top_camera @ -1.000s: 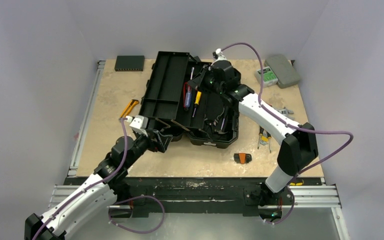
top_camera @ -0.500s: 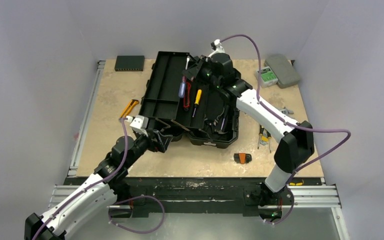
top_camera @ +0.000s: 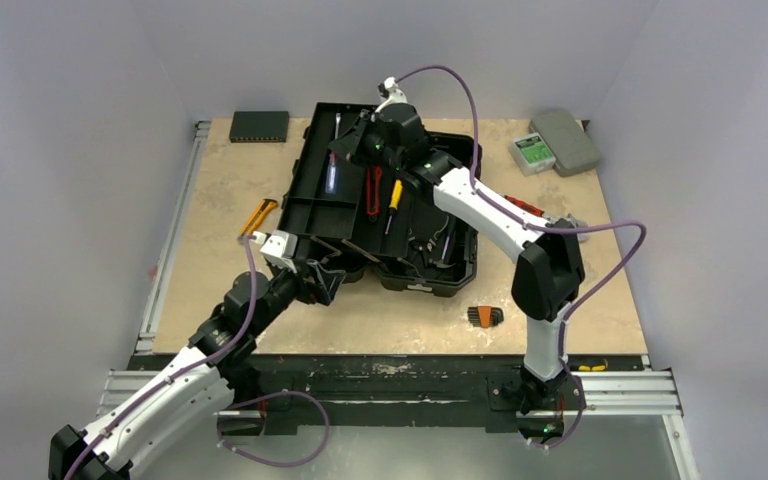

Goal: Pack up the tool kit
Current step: Place the screwdriver in the toolbox.

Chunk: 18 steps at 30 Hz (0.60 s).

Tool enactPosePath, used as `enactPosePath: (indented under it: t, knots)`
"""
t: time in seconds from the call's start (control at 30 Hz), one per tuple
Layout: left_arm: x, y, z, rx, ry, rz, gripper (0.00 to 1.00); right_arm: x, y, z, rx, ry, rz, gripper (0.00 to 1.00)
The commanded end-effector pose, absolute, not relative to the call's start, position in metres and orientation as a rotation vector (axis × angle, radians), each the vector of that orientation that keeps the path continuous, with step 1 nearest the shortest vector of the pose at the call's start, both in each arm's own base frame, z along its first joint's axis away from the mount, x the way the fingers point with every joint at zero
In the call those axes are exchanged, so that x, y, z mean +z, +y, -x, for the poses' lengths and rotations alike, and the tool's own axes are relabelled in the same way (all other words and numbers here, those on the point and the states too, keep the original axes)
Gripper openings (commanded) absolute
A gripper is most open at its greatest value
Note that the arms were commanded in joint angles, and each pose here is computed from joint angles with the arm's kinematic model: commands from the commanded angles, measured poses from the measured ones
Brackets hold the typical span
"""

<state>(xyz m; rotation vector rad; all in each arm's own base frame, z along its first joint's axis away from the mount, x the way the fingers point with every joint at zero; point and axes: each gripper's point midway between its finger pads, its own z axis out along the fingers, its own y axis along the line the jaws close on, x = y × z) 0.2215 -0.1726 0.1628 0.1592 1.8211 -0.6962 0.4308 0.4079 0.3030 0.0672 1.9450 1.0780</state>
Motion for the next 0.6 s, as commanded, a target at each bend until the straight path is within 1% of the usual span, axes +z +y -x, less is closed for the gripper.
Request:
enactPosePath:
  t: [0.0,0.1,0.13,0.27,0.3,0.33,0.37,0.4,0.43,0.5,0.57]
  knots:
    - [0.178,-0.176,-0.225,-0.71,1.761,-0.178,0.87,0.323,0.416,-0.443,1.112,1.882,-0.081,0.0]
    - [0.178,-0.176,-0.225,-0.708,1.761,-0.178,0.87,0.306,0.419,-0.449,1.1,1.912,-0.102,0.0]
    - [0.177,-0.175,-0.225,-0.707,1.763,-0.178,0.87,0.301,0.419,-0.451,1.092,1.922,-0.116,0.01]
    - [0.178,-0.175,-0.225,-0.707,1.762,-0.176,0.87,0.29,0.415,-0.453,1.06,1.947,-0.146,0.12]
    - [0.178,-0.176,-0.225,-0.708,1.762,-0.177,0.87,0.291,0.415,-0.452,1.06,1.948,-0.145,0.16]
    - [0.177,-0.176,-0.225,-0.707,1.764,-0.177,0.87,0.291,0.414,-0.451,1.058,1.948,-0.145,0.24]
    - [0.177,-0.175,-0.225,-0.706,1.764,-0.177,0.87,0.293,0.413,-0.45,1.059,1.946,-0.142,0.36]
    - [0.177,-0.176,-0.225,-0.707,1.764,-0.177,0.87,0.296,0.411,-0.448,1.059,1.943,-0.141,0.45]
    - [0.178,-0.176,-0.225,-0.709,1.761,-0.176,0.87,0.299,0.409,-0.446,1.059,1.939,-0.138,0.51]
    - [0.177,-0.176,-0.225,-0.708,1.764,-0.178,0.87,0.305,0.403,-0.444,1.047,1.928,-0.139,0.58]
    - [0.177,-0.176,-0.225,-0.707,1.763,-0.178,0.87,0.311,0.396,-0.44,1.027,1.918,-0.147,0.67]
